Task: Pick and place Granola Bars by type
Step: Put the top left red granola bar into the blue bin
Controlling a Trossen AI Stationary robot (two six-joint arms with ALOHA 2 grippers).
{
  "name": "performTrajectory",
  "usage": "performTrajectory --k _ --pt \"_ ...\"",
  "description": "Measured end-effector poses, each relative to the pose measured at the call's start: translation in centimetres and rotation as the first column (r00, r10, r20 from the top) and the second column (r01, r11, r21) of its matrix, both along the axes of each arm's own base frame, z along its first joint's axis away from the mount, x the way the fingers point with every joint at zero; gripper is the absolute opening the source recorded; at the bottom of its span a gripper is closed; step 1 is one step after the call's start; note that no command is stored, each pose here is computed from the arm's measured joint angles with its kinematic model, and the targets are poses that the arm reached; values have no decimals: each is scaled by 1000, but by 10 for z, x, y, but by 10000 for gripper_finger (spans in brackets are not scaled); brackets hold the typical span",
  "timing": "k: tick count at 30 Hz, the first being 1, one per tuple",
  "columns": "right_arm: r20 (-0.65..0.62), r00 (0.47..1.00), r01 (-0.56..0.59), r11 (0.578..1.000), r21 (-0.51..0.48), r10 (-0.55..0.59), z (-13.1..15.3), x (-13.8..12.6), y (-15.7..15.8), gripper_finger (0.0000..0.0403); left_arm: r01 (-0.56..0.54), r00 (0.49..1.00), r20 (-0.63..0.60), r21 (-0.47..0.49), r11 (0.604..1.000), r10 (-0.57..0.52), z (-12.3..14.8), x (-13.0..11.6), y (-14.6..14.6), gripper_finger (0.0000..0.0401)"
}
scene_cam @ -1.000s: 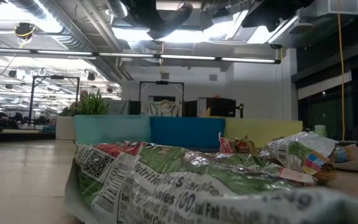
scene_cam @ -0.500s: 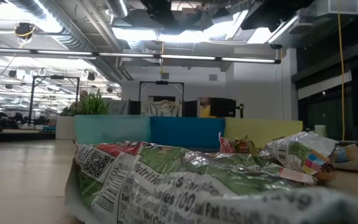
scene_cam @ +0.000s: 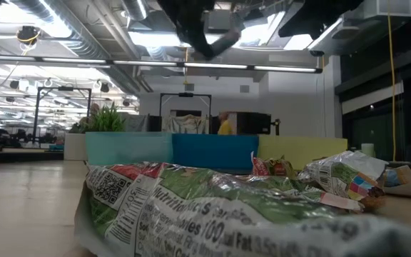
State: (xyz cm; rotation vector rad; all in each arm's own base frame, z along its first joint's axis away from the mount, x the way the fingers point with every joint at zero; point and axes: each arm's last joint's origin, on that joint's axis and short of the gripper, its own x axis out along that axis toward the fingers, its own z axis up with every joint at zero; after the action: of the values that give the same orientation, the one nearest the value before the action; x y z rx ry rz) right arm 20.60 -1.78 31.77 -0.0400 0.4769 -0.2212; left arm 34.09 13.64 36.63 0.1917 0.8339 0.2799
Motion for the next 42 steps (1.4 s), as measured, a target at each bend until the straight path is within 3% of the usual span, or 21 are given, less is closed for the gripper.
performTrajectory --k 7,18,28,42 --pt "-12 1000 5 1000 15 -5 -1 -1 0 34 11 997 -81 -102 995 -19 -46 24 24 19" --pt "-43 999 4 1000 14 -3 -4 -2 0 34 -47 986 -164 -163 985 20 -93 42 47 19" --pt "-58 998 2 1000 12 -2 -5 -3 0 34 -34 987 -163 -219 975 -3 -106 47 46 19" --pt "-66 998 -2 1000 4 2 -5 -3 0 34 -64 970 -244 -266 962 -3 -167 36 38 19"
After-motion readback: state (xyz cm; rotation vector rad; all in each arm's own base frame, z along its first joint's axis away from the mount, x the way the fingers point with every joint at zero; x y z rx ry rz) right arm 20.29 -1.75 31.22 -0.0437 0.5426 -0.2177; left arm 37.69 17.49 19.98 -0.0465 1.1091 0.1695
